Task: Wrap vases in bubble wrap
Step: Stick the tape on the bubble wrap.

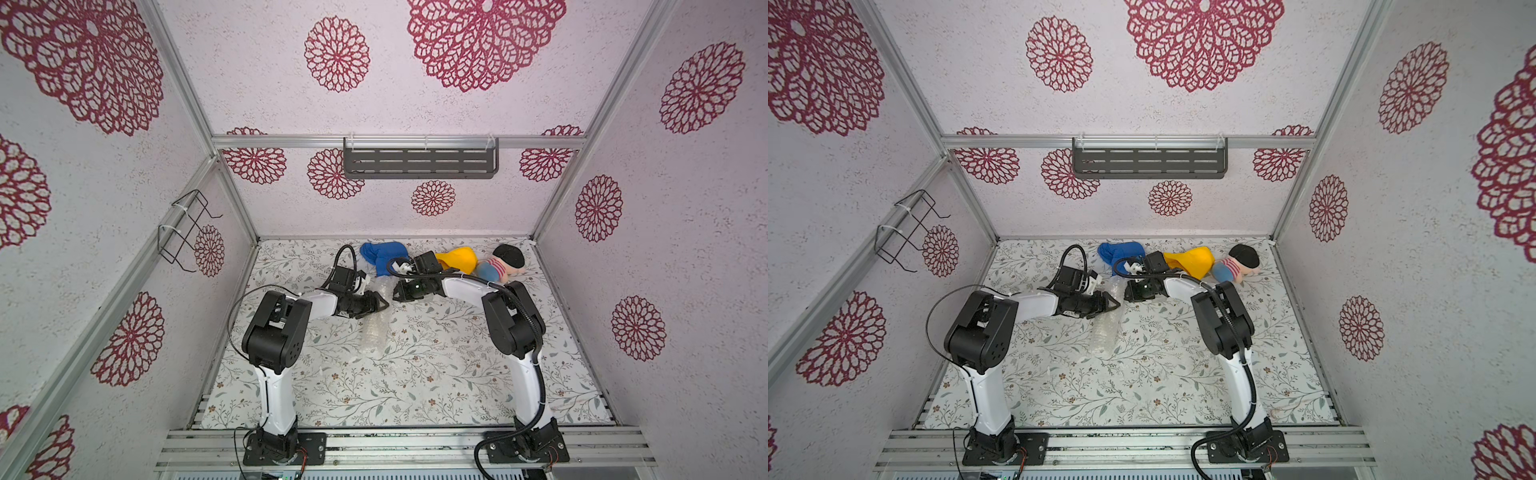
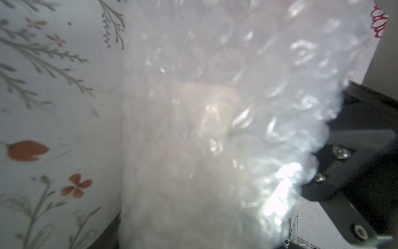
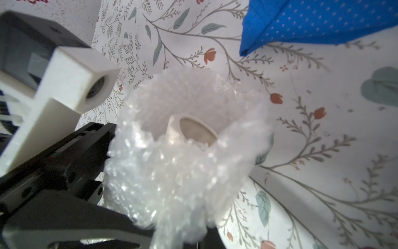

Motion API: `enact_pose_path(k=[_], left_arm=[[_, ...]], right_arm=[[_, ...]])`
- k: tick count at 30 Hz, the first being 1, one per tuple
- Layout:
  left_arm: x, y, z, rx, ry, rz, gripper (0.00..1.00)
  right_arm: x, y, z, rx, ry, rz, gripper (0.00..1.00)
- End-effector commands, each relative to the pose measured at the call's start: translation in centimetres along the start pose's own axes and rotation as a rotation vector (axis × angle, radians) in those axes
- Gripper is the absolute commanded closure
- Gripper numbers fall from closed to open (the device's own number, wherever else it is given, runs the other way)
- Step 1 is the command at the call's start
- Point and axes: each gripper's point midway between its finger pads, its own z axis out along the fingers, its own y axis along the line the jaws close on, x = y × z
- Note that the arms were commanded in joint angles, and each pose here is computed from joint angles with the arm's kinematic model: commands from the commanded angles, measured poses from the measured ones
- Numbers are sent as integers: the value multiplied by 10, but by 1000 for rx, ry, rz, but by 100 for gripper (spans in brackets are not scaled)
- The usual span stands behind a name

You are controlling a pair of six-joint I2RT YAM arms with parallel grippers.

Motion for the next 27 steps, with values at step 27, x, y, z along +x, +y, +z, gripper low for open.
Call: enact_pose_path(k=[27], left_arm=[[8,-7,6,11,28,33,100]], right_arm=[[6,21,-6,150,-59,-27,95]])
